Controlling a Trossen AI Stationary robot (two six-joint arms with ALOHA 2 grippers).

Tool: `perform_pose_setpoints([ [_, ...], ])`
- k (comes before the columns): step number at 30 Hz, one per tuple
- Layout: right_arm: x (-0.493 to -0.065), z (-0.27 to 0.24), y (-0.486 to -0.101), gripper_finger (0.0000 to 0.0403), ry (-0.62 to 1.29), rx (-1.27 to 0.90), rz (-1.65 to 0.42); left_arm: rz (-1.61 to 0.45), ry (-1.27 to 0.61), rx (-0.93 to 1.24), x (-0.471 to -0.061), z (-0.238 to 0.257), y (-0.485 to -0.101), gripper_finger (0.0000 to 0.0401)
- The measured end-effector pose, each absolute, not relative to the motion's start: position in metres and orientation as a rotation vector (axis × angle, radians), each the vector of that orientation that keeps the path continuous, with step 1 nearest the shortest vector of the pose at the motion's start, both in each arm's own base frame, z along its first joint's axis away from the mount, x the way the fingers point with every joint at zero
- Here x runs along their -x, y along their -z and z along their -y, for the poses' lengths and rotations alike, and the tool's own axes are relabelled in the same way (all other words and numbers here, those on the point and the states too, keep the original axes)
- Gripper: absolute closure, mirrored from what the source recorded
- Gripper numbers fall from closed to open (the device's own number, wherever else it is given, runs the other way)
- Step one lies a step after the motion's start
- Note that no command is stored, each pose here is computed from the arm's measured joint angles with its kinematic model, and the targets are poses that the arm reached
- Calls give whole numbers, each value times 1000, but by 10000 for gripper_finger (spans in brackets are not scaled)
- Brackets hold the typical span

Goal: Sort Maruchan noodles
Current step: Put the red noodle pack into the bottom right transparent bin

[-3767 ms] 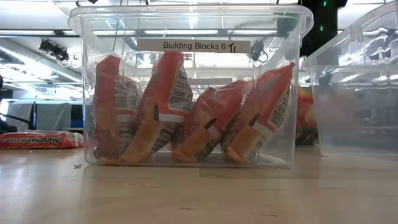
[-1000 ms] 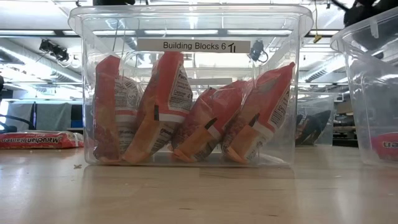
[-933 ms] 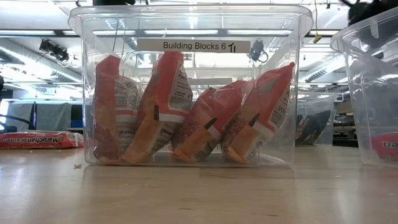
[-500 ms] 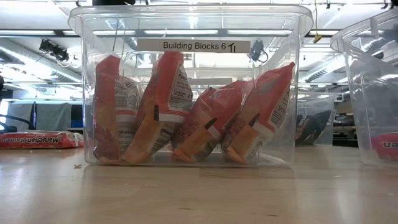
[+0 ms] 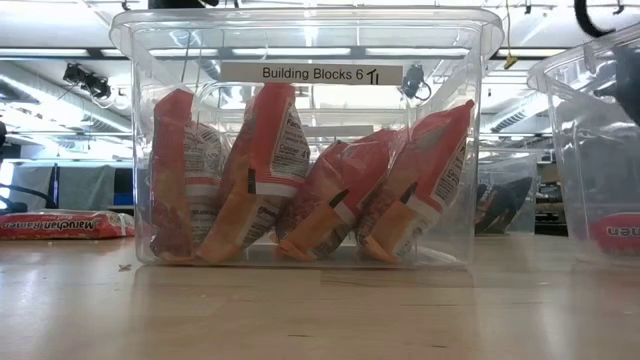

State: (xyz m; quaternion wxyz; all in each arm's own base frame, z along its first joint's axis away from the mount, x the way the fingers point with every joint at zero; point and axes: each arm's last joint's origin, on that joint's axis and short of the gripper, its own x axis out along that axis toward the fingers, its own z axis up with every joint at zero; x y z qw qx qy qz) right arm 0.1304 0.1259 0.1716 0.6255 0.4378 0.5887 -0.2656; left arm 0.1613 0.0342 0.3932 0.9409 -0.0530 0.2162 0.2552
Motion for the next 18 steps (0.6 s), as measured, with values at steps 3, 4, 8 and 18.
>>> perform_pose_setpoints([
  [3,-127,-121,-171,209,654,-917,-1345,-440,-521,111,-161,-34,-393,179],
  [4,-126,-119,-171,209,665,-900,-1331,-439,-521,111,-161,-34,-393,179],
  [8,-122,-112,-163,209,727,-830,-1268,-434,-521,112,-162,-34,-394,179],
  [18,-120,-104,-146,225,805,-949,-1216,-433,-523,119,-162,-34,-394,179],
])
